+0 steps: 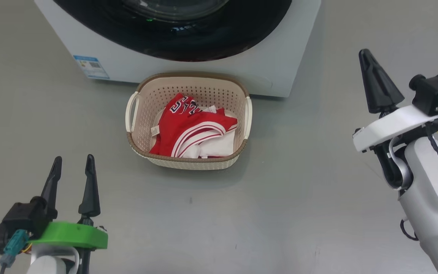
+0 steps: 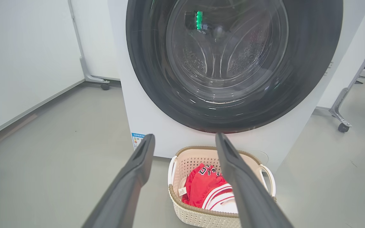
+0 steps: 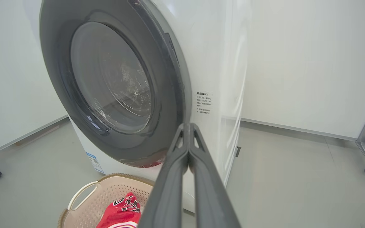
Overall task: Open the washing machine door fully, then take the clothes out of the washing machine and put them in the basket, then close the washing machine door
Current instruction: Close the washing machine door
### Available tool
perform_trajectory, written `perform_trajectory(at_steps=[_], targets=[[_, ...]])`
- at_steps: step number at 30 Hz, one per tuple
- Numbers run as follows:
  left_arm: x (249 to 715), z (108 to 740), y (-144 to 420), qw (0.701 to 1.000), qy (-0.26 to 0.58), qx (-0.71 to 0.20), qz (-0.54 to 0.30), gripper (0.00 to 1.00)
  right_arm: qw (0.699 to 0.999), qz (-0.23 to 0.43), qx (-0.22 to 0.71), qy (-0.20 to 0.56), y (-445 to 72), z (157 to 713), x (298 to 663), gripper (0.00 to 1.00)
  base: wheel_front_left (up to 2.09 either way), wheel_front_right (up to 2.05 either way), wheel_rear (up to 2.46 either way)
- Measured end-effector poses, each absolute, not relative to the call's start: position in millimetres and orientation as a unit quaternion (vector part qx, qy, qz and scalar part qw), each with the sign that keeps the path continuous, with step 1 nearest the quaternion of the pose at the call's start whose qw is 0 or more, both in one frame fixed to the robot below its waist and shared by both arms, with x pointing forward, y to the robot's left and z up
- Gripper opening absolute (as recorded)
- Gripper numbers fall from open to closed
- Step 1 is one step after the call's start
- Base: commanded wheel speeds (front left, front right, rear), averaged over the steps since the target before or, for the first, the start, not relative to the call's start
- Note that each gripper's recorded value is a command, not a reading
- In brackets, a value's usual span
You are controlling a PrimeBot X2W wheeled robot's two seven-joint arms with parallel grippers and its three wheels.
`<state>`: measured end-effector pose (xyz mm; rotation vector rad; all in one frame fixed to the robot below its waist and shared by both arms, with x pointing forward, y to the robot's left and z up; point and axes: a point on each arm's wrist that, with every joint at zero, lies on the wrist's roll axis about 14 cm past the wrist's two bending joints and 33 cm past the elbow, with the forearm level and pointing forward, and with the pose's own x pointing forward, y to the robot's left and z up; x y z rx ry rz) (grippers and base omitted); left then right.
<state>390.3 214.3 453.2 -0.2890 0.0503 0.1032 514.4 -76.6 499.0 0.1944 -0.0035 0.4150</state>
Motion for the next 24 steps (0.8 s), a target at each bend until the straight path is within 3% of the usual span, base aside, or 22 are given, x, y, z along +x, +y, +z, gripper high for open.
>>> perform_trajectory(at_steps=[15, 16, 17, 18, 24], targets=[[384.4, 480.4, 180.3, 0.989, -0.008, -0.15, -0.004, 1.0, 0.989, 0.098, 0.113, -0.02, -145.3, 514.4, 437.5, 0.0, 0.0, 0.0, 0.0], [384.2, 482.1, 178.2, 0.989, -0.01, -0.149, -0.008, 1.0, 0.989, 0.09, 0.113, -0.022, -149.5, 515.8, 434.0, 0.06, 0.0, 0.0, 0.0], [383.6, 483.3, 176.3, 0.989, -0.012, -0.149, -0.011, 1.0, 0.99, 0.082, 0.112, -0.025, -154.2, 517.0, 430.5, 0.71, 0.0, 0.0, 0.0], [383.3, 484.4, 174.7, 0.989, -0.013, -0.15, -0.013, 1.0, 0.99, 0.074, 0.113, -0.027, -158.5, 517.4, 426.9, 1.0, 0.0, 0.0, 0.0], [384.5, 490.8, 166.1, 0.988, -0.021, -0.149, -0.028, 1.0, 0.994, 0.038, 0.106, -0.014, -177.5, 504.9, 403.6, 1.0, 0.0, 0.0, 0.0]])
